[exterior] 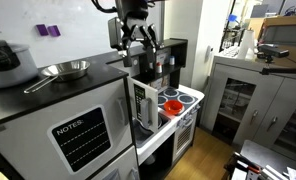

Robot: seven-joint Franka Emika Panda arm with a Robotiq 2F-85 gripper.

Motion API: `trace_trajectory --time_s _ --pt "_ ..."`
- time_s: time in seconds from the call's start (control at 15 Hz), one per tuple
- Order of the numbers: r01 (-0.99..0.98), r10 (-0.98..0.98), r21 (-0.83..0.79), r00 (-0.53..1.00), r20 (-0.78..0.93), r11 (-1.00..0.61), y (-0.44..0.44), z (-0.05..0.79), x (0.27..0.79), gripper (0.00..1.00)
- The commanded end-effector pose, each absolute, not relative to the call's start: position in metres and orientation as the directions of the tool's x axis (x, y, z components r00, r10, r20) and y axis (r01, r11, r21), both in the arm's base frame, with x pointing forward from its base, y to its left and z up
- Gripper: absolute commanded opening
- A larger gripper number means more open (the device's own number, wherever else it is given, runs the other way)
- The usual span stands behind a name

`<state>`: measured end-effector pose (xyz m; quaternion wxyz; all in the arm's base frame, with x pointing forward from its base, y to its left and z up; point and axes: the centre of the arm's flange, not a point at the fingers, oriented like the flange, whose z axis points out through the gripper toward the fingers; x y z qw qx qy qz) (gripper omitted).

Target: Take the orange bowl from the cabinet and put it on the stove then close the cabinet door

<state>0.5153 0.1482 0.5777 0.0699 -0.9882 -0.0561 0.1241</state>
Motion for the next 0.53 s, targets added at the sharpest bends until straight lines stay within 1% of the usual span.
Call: trace_trajectory --time_s 0.0,0.47 --pt "0.097 0.130 -0.146 0.963 -0.236 -0.985 0.152 0.578 0.512 1.00" --pt "0.142 0.168 -0.126 0.960 -0.225 -0.982 0.192 0.583 0.480 1.00"
